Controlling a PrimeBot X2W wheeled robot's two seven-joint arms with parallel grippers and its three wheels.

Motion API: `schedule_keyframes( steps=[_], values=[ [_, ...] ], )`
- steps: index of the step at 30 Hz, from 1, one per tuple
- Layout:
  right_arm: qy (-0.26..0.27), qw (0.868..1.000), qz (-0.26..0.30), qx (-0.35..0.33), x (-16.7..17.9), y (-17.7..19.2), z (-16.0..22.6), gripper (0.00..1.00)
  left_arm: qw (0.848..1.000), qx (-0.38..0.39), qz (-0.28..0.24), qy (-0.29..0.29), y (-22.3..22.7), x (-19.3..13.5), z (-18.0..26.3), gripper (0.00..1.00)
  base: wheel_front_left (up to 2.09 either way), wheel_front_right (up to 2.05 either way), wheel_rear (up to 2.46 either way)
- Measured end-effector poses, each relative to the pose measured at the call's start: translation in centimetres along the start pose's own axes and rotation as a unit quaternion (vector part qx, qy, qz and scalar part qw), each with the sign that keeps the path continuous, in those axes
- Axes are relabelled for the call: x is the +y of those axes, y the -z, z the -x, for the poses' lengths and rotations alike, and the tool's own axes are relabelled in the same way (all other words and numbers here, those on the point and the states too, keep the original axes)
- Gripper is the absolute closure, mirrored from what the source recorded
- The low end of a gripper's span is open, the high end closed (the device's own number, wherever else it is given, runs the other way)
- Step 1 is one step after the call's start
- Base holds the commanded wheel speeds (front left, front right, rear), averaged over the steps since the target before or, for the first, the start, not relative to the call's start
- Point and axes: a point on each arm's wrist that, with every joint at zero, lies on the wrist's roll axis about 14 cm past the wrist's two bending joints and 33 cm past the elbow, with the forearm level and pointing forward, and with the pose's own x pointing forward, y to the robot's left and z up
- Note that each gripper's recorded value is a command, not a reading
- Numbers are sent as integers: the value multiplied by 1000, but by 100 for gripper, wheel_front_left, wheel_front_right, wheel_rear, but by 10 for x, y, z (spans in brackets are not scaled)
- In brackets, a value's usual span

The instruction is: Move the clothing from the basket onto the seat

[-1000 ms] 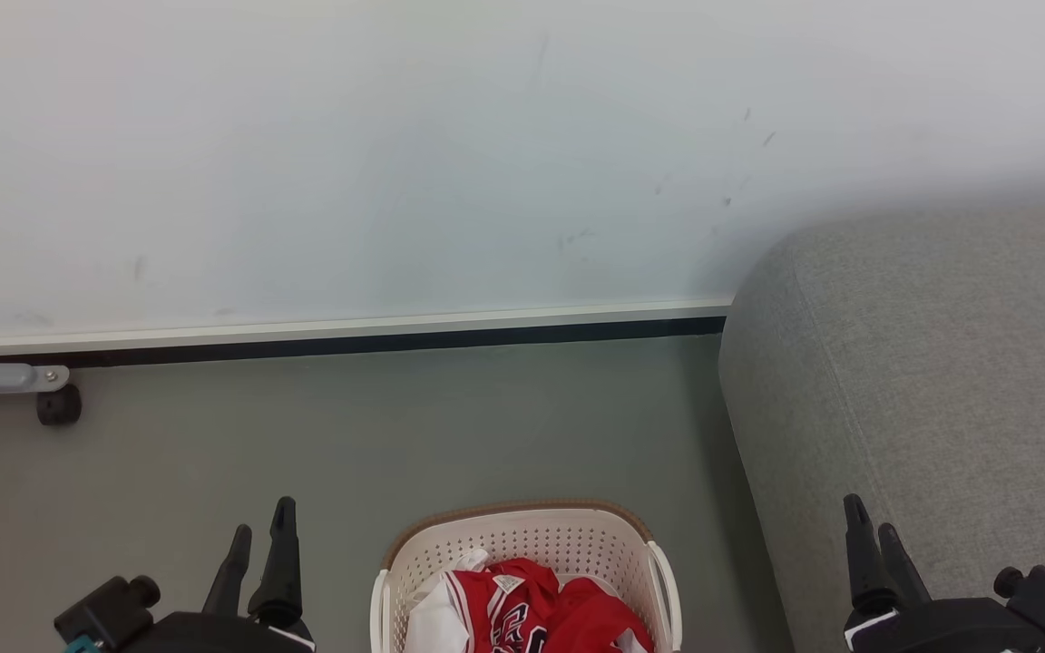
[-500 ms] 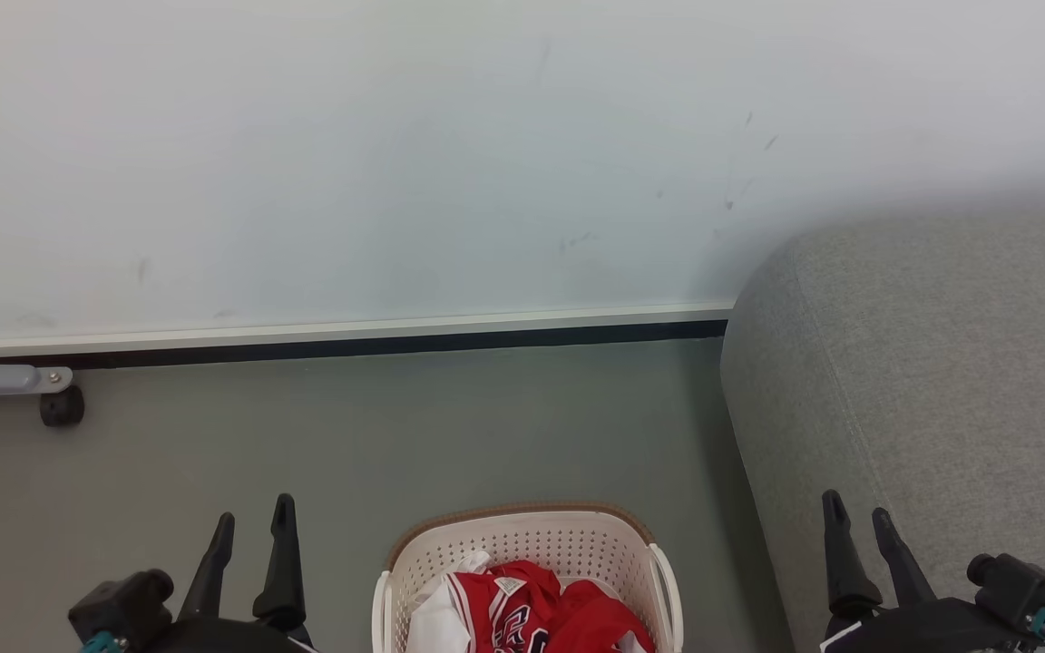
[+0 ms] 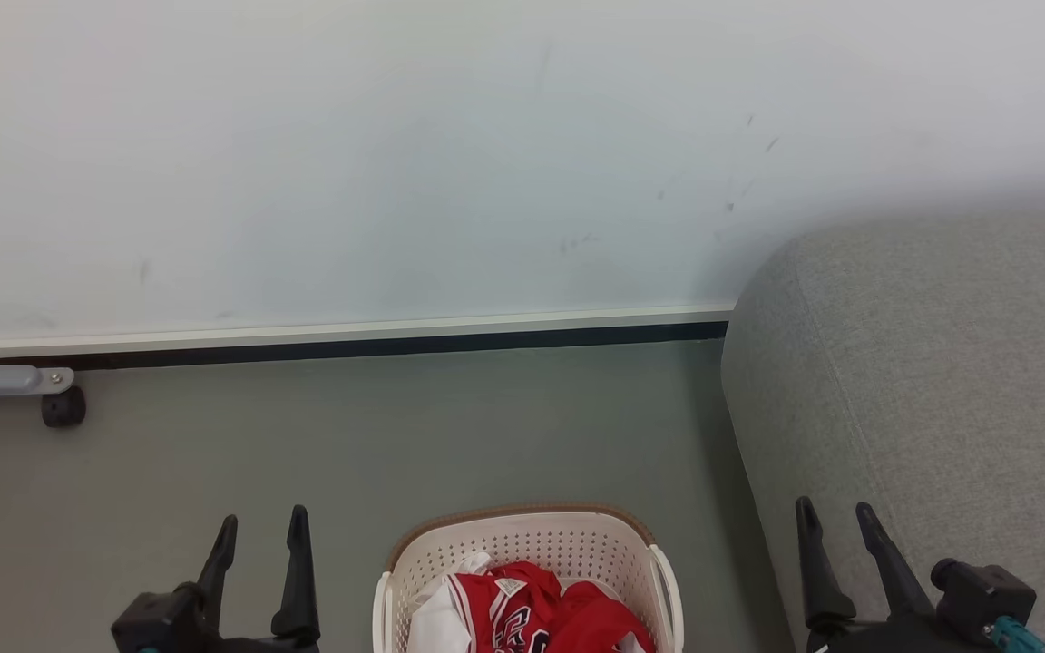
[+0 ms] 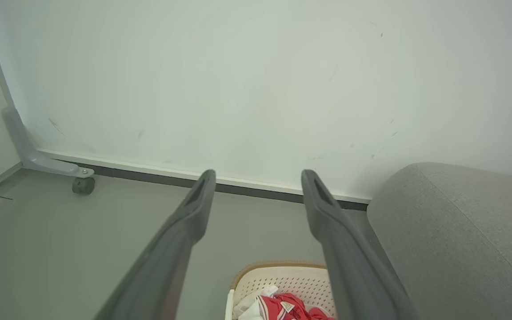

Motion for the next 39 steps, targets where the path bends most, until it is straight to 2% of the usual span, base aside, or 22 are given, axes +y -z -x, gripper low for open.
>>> schedule_keyframes(
  steps=[13, 20, 39],
  values=[
    [-26, 996, 86, -21, 12, -3, 3, 0, 997, -21, -78, 11, -2, -6, 5, 0, 0, 0, 0],
    [-44, 989, 135, -37, 22, -5, 4, 0, 991, -38, -125, 19, -6, -11, 6, 0, 0, 0, 0],
    [-36, 989, 137, -37, 16, -6, 5, 0, 992, -27, -125, 20, 1, -10, 9, 0, 0, 0, 0]
  ],
)
